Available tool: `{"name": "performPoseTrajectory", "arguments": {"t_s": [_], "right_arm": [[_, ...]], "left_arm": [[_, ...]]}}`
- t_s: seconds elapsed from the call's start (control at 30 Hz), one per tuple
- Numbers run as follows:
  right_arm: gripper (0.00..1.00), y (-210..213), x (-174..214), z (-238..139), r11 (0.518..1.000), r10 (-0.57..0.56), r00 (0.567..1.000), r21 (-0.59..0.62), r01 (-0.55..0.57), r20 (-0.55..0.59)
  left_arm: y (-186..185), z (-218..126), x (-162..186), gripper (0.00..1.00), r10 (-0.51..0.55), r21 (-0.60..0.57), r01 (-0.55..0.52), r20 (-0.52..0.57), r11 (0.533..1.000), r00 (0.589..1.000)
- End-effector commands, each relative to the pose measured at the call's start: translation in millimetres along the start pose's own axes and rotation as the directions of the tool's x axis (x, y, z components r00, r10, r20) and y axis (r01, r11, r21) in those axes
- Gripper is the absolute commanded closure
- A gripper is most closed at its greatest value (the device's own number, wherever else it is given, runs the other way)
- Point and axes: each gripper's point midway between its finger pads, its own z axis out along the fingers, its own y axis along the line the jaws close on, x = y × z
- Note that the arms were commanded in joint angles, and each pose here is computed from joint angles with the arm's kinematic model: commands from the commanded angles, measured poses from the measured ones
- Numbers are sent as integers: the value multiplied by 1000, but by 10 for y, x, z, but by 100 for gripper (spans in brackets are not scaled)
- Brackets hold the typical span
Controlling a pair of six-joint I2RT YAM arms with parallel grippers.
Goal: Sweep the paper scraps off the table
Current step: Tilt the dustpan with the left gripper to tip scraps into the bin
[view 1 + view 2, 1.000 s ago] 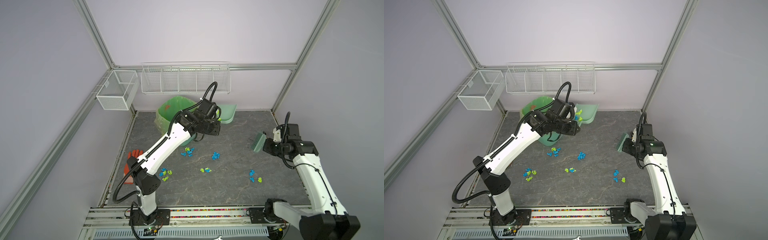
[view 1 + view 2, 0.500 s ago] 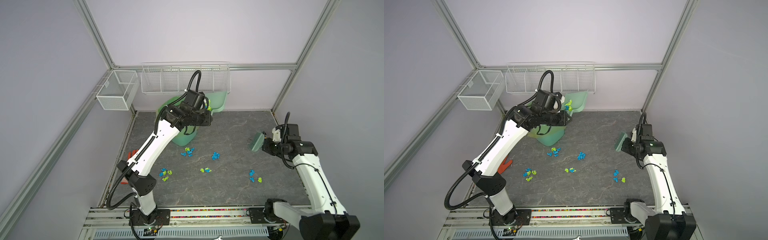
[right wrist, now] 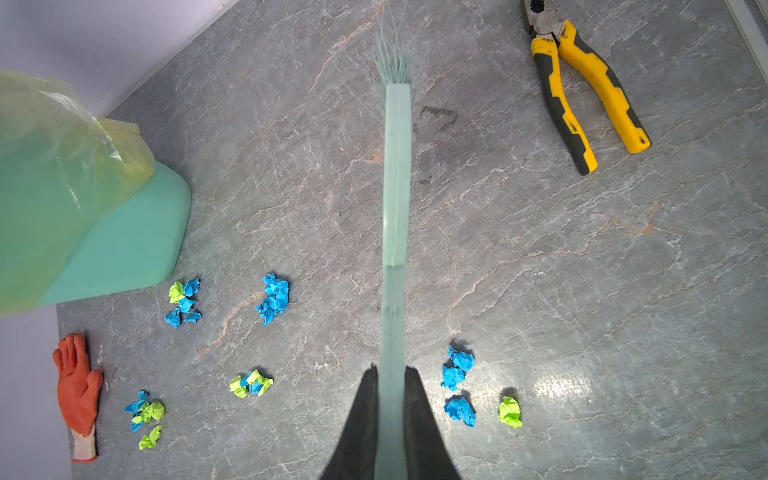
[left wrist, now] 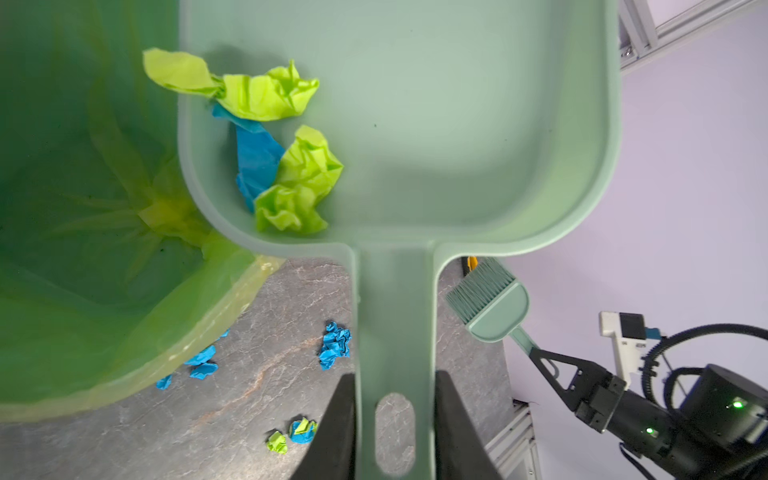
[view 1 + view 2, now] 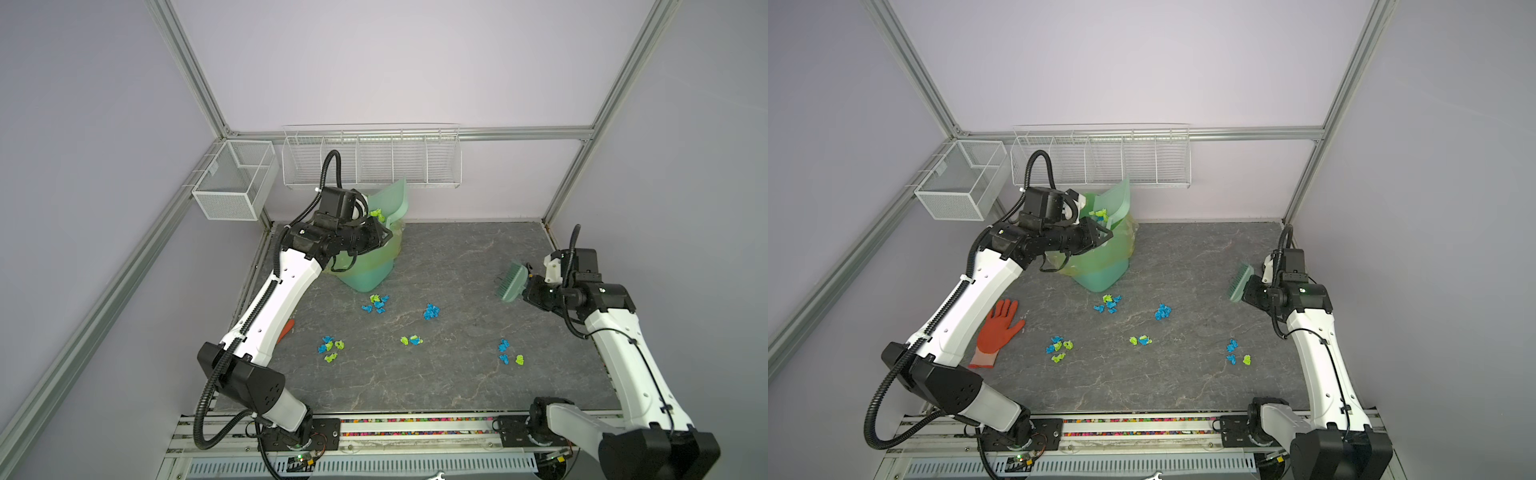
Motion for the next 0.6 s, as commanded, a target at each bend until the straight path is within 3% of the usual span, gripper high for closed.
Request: {"name": "performPoseTrajectory", "arguments": {"t_s": [0.0, 0.1, 0.27, 0.4, 0.57], "right_arm": [[93, 49, -29, -33, 1000, 5, 1000, -27, -4, 28], [93, 56, -26, -41, 1000, 6, 1000, -31, -5, 27], [93, 56, -28, -63, 1000, 4, 999, -29, -3, 33], [93, 60, -24, -68, 1000, 1, 999, -29, 0, 35], [93, 63, -35, -82, 1000, 0, 999, -29, 1, 37]], "left_arm": [[-152, -103, -134, 99, -64, 150, 59, 29, 987, 997], [21, -94, -153, 99, -107, 129, 103, 25, 986, 994], [97, -72, -191, 99, -196, 224, 190, 4, 956, 981], [191, -44, -176, 100, -229, 233, 230, -29, 945, 973], [320, -98, -288, 100, -333, 347, 328, -46, 879, 942]]}}
